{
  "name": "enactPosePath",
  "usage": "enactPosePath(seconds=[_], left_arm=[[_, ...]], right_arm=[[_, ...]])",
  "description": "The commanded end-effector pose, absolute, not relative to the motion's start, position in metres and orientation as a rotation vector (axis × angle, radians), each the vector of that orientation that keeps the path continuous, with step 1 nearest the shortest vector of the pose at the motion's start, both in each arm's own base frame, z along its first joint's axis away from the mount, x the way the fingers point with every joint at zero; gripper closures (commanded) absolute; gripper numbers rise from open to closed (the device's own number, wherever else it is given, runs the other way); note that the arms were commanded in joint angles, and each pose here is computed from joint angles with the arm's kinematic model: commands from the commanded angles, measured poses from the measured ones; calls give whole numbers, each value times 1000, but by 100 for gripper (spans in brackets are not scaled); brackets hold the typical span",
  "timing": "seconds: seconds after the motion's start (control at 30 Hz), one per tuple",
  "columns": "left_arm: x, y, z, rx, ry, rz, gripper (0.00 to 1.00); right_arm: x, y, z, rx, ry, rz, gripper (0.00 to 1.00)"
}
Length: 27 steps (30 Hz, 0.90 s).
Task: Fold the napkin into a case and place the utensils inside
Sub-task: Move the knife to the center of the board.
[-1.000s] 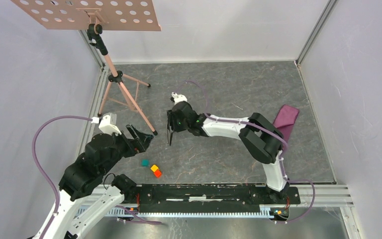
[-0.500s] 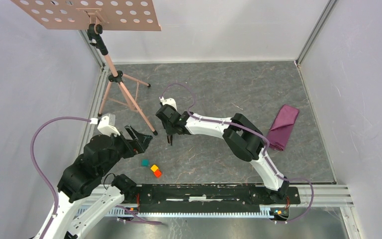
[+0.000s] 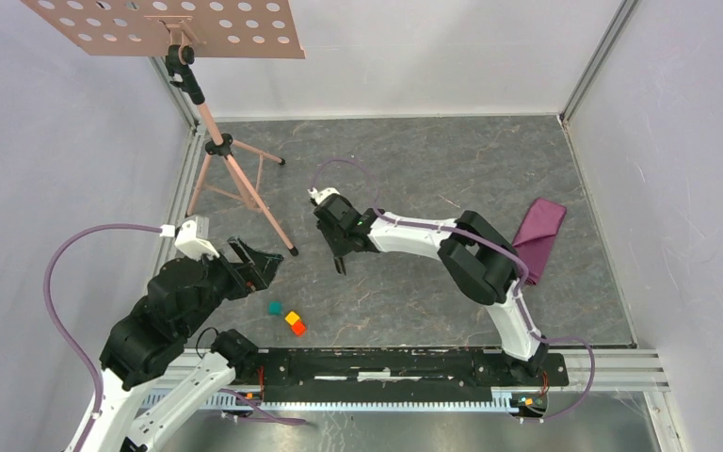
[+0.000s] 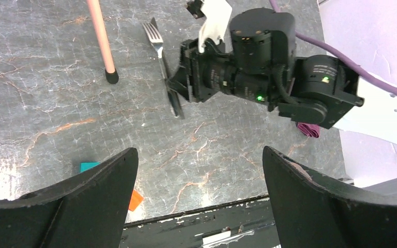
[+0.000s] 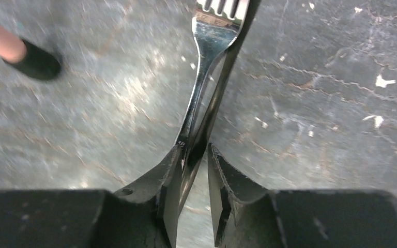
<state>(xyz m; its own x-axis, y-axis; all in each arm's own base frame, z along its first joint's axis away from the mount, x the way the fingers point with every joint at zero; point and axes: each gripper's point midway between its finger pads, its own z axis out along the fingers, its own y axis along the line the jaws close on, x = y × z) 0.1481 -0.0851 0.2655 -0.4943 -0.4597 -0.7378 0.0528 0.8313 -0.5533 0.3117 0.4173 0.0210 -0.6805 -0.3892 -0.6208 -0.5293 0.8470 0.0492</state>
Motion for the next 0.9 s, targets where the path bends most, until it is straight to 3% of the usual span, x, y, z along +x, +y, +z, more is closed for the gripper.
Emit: enactPosePath(seconds=[0.0,0.13,0.23,0.4,0.57,0.77,0.87], left_arm=[[147,-77,277,-285,1964,-612,4],[149,-80,277,-279,1965,-615,4],[151,-83,273,-274,1972,-620,4],[158,-94,267,-262,1988,-647,4],[161,-98,266,-234,2008,-639,4],[166,-104,258,-213,2034,-630,4],[169,-116,246,-199,2080,-658,4]], right_arm=[[278,360,-14,-1064,2495,219,72],[252,319,-26,-1514,2414,152,85],[234,281,-28,-1760,2364,108,85],[255,238,-9,-1660,2341,-49,84],[265,258,27,-1523,2228,129,64],[269,255,46,-1408,2179,128,59],[269,259,69,-1144,2237,201,48]])
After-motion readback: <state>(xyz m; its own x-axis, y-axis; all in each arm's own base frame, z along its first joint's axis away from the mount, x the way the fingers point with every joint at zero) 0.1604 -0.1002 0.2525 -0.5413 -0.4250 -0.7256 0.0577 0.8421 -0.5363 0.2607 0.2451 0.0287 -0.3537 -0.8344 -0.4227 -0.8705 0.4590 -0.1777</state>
